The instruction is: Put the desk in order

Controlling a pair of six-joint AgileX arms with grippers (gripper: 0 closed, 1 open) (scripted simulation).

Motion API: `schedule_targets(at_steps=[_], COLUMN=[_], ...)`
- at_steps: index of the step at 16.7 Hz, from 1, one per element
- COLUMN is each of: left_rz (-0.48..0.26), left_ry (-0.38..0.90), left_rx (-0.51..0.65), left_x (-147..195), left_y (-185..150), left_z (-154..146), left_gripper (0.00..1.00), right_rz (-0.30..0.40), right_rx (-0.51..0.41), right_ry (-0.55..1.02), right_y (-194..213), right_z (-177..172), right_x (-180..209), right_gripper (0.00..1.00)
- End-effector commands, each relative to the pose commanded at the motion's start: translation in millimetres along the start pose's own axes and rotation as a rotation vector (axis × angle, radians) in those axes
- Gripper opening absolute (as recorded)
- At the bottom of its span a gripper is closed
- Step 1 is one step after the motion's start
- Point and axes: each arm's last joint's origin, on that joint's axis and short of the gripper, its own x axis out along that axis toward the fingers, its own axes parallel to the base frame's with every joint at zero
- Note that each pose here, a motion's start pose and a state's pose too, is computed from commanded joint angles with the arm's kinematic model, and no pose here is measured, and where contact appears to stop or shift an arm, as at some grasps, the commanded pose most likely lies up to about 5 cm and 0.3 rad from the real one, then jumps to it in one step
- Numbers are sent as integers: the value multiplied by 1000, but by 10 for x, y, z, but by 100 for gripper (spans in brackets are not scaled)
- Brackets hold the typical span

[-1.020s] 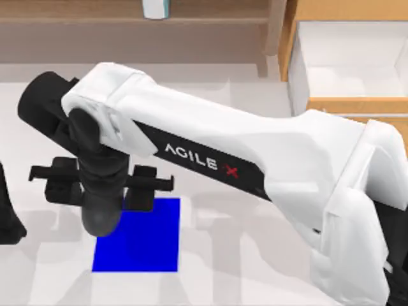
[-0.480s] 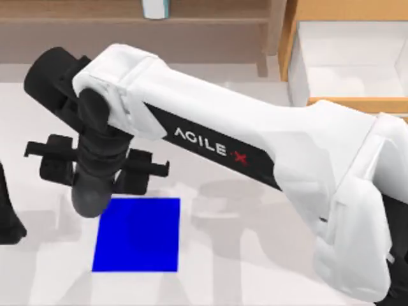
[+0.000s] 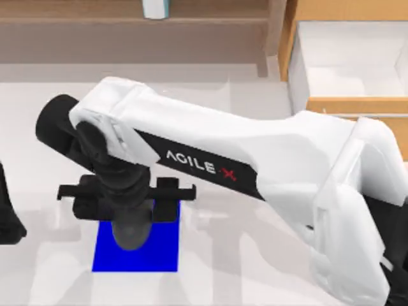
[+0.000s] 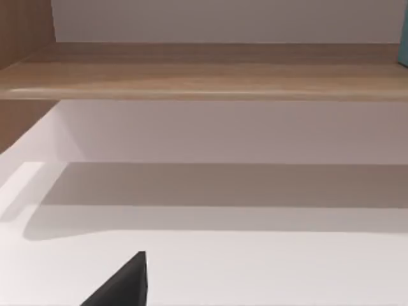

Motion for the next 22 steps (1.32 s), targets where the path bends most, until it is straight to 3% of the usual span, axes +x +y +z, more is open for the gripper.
schedule_targets(at_steps=[5,18,22], left_rz=[0,0,0], left_ry=[0,0,0], left_rx=[0,0,0], left_x=[0,0,0], left_y=[0,0,0], left_z=[0,0,0], left_gripper=[100,100,100], right_rz=[-20,-20,-20], right_rx=[-5,-5,-5], right_ry=[9,9,9], right_y=[0,0,0], right_z=[-33,-33,-33], right_x=[49,49,49], right_gripper=[0,98,100])
